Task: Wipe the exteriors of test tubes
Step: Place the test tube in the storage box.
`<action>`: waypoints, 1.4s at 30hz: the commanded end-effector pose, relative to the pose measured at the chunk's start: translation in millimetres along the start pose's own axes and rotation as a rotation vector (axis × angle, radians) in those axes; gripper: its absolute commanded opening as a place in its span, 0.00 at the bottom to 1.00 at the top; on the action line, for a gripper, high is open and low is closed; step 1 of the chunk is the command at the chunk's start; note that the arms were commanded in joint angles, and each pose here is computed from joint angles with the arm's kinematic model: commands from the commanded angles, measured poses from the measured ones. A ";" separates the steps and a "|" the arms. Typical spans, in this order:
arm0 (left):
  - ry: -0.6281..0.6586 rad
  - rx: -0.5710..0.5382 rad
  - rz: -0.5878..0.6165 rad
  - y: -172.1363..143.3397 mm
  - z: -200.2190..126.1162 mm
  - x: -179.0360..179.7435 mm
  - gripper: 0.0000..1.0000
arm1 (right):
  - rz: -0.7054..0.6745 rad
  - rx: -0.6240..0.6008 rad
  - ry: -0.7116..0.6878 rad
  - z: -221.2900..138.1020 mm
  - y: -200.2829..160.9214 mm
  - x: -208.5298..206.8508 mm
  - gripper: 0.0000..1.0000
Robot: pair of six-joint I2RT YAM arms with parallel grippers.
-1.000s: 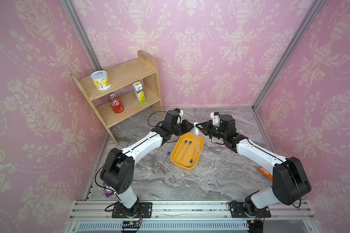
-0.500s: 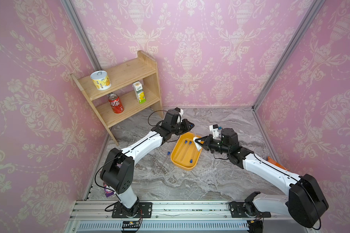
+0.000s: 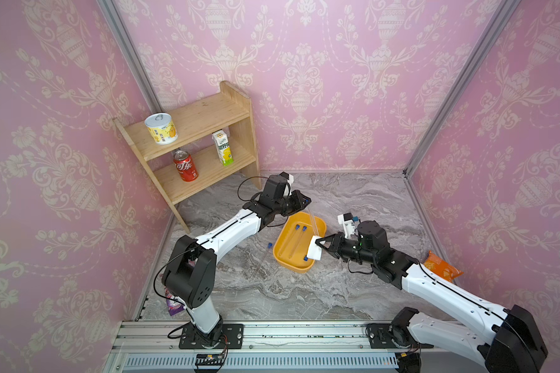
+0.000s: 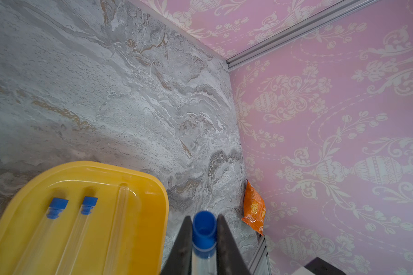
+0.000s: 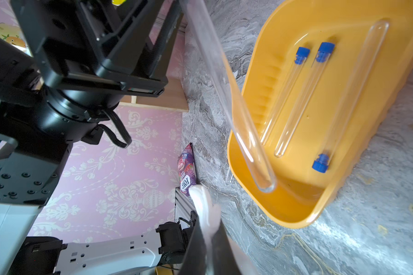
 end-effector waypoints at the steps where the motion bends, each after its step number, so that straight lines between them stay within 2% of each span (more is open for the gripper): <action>1: 0.027 0.018 0.034 2.3 -2.5 3.2 0.13 | -0.067 -0.014 -0.062 -13.8 5.2 1.9 0.00; 5: 0.111 0.060 0.080 -3.5 -7.1 16.3 0.13 | -0.105 -0.048 -0.121 -35.4 16.9 -2.8 0.00; 11: 0.283 0.118 0.195 -7.7 -16.2 37.2 0.15 | -0.069 -0.104 -0.156 -67.4 31.1 -22.8 0.00; 15: 0.350 0.164 0.215 -12.7 -11.8 52.8 0.15 | -0.051 -0.115 -0.188 -79.5 31.6 -37.9 0.00; 27: 0.459 0.275 0.267 -37.2 26.0 75.9 0.14 | 0.034 -0.130 -0.177 -90.3 25.8 -73.2 0.00; 37: 0.490 0.292 0.311 -50.4 58.9 76.7 0.13 | 0.072 -0.139 -0.157 -98.9 22.3 -85.9 0.00; 42: 0.542 0.292 0.369 -53.0 73.7 83.0 0.13 | 0.083 -0.145 -0.151 -102.0 21.7 -90.4 0.00</action>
Point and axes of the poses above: each gripper's point midway between its finger pads, its own z axis out along the fingers, its own x axis along the line the jaws close on, y = z × x, the point moved 5 cm from there along -z, back along the fingers, and after that the axes turned 6 degrees about -z, right-handed, at the moved point
